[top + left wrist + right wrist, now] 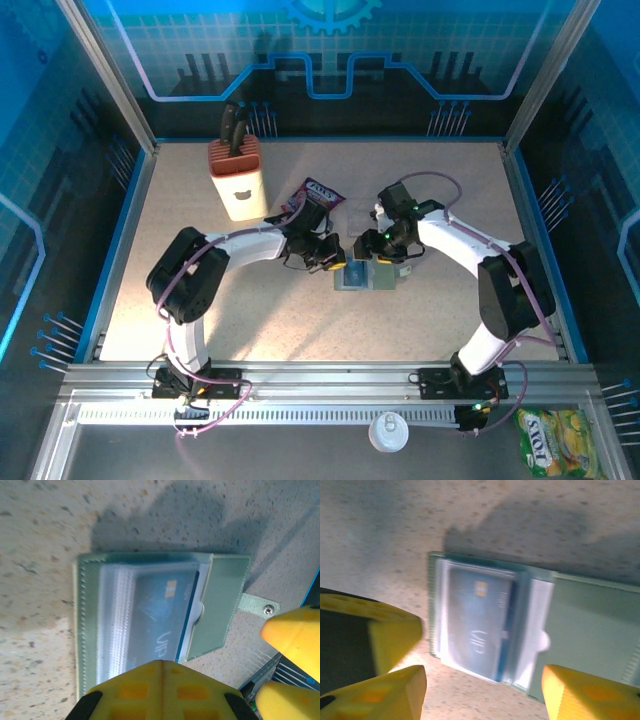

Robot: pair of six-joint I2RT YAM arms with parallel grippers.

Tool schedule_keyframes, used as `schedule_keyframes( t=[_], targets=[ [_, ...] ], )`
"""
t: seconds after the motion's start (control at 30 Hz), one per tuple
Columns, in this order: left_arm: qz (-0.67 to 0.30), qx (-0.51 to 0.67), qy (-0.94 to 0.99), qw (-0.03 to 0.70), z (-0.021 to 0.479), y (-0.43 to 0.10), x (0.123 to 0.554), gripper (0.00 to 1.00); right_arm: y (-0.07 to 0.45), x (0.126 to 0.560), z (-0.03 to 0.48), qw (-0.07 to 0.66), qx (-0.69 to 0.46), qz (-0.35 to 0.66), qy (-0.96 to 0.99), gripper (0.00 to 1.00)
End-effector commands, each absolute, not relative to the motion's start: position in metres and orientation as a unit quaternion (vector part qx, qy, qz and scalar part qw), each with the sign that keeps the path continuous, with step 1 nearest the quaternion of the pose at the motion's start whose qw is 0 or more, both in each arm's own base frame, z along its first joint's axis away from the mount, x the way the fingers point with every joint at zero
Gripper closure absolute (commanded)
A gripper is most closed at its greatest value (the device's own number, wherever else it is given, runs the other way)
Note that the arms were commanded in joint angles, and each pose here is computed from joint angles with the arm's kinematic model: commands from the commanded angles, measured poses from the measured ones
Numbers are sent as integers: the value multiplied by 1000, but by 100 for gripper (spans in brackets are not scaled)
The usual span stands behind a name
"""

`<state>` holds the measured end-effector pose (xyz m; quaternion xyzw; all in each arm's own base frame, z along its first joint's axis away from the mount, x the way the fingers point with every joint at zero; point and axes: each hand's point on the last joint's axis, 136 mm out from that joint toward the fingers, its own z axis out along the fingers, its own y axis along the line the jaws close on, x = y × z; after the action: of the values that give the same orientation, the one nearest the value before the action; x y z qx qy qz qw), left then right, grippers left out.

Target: Take the credit cards out of the card holder

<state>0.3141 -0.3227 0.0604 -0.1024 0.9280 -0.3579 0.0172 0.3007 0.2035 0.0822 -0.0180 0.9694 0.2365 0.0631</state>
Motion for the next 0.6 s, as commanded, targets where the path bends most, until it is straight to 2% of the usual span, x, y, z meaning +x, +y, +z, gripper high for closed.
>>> schedule_keyframes(
  t=[0.0, 0.3, 0.57],
  targets=[
    [-366, -95, 926, 11, 63, -336, 312, 96, 228, 297, 84, 38, -21, 325, 945, 39],
    [-345, -97, 934, -12, 39, -338, 299, 97, 211, 288, 44, 15, 16, 310, 951, 41],
    [-316, -104, 943, -8, 32, -327, 299, 97, 209, 282, 21, -2, 29, 313, 949, 36]
  ],
)
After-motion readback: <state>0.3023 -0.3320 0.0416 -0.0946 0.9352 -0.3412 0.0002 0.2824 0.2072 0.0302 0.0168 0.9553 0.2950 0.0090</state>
